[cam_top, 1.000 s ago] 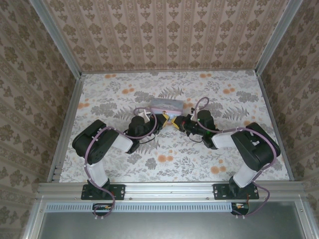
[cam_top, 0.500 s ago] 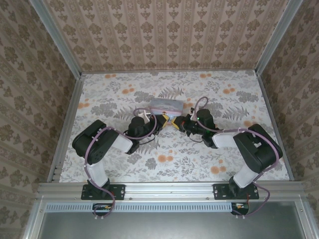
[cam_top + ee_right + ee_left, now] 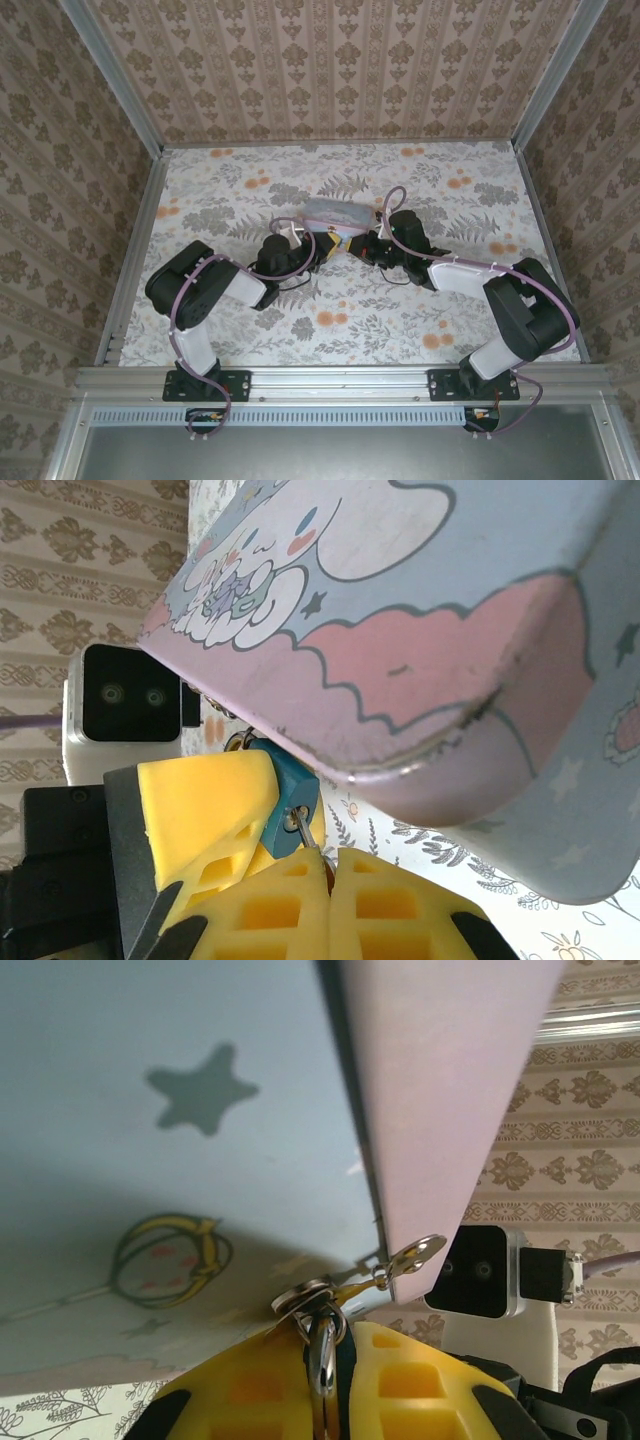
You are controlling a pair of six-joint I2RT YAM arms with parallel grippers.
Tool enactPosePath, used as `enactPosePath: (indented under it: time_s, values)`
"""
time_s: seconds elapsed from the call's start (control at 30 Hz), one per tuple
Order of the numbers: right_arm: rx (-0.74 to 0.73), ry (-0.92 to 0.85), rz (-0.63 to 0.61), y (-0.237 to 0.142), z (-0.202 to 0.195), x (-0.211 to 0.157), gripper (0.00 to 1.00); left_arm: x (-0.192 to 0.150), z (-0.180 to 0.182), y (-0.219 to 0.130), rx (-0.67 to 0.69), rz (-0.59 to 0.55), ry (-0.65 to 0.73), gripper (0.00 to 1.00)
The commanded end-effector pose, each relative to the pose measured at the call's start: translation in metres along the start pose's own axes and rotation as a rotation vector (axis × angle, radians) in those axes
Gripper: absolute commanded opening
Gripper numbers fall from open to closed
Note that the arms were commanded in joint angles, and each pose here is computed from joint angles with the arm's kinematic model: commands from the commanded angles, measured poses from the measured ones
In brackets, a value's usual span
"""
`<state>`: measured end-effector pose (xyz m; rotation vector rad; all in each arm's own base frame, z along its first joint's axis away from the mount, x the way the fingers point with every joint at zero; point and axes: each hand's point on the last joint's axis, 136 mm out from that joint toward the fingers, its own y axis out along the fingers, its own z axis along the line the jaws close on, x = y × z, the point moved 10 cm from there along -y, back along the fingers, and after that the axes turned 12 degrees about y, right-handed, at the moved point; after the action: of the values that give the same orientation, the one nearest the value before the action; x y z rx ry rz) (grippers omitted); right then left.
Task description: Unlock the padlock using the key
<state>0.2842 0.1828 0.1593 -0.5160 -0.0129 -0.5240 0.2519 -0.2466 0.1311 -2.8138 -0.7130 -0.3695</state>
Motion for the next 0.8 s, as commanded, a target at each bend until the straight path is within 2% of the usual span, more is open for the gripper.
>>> enactPosePath:
  time_s: [0.0, 0.33, 0.6, 0.77]
  values:
    - [0.022, -0.135, -0.032, 0.002, 0.020, 0.005, 0.00, -0.028, -0.018, 0.005, -0.146, 0.211, 0.077, 0.00]
    - [0.072, -0.196, -0.064, 0.000, 0.018, 0.004, 0.00, -0.032, -0.019, 0.002, -0.159, 0.247, 0.090, 0.00]
    - [0.260, 0.066, -0.029, 0.004, 0.015, -0.001, 0.00, -0.033, -0.024, 0.001, -0.183, 0.268, 0.110, 0.00]
    - [0.265, 0.193, -0.045, 0.001, 0.009, -0.003, 0.00, -0.033, -0.028, -0.001, -0.197, 0.273, 0.123, 0.00]
